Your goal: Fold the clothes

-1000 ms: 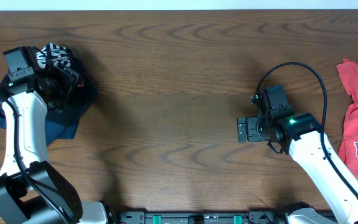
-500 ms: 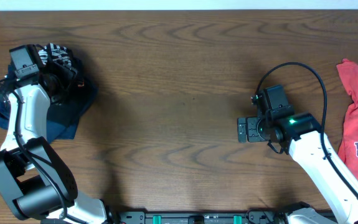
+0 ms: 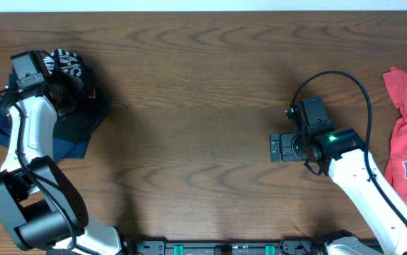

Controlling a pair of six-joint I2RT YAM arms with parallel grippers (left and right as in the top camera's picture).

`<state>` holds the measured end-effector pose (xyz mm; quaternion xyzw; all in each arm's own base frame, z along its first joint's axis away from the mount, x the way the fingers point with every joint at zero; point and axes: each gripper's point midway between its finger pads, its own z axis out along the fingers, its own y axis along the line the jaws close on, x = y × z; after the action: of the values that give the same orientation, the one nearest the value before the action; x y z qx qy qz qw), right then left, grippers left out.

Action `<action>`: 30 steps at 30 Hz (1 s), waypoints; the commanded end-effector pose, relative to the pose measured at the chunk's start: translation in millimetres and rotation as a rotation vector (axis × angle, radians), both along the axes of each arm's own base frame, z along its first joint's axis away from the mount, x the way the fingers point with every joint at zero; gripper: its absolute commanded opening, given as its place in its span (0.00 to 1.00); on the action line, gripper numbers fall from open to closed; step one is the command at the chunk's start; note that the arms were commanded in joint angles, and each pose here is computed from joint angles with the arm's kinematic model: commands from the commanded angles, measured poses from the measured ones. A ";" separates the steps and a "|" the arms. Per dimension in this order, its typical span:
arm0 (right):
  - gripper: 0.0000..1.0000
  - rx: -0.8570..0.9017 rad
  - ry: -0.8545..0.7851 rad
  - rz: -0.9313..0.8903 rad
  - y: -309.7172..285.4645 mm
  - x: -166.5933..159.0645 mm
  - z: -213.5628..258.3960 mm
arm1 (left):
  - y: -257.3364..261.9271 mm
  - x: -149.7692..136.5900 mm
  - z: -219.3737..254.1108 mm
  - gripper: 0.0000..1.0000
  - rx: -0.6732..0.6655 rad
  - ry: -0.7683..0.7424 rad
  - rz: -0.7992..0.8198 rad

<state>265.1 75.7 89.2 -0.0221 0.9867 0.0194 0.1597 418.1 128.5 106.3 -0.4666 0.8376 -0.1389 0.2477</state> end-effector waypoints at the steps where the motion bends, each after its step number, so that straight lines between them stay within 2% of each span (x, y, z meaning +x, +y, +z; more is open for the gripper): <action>1: 0.99 -0.007 -0.022 -0.003 -3.8 4.4 6.2 | 0.8 -4.4 -5.8 0.06 -0.002 0.023 0.004; 6: 0.99 -0.008 -0.023 -0.003 -3.8 4.6 6.3 | -4.8 -18.5 -11.4 0.06 -0.026 0.083 0.003; 15: 0.99 -0.008 -0.022 -0.003 -4.1 4.5 6.2 | -14.5 -63.4 -9.0 0.06 -0.053 0.223 -0.032; 30: 0.99 -0.007 -0.022 -0.004 -4.0 4.4 6.2 | 3.3 -85.8 38.8 0.06 0.018 0.137 -0.028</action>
<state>265.0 75.7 89.2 -0.0221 0.9867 0.0193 0.1596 340.8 131.4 137.0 -0.4735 0.8537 -0.1118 0.1855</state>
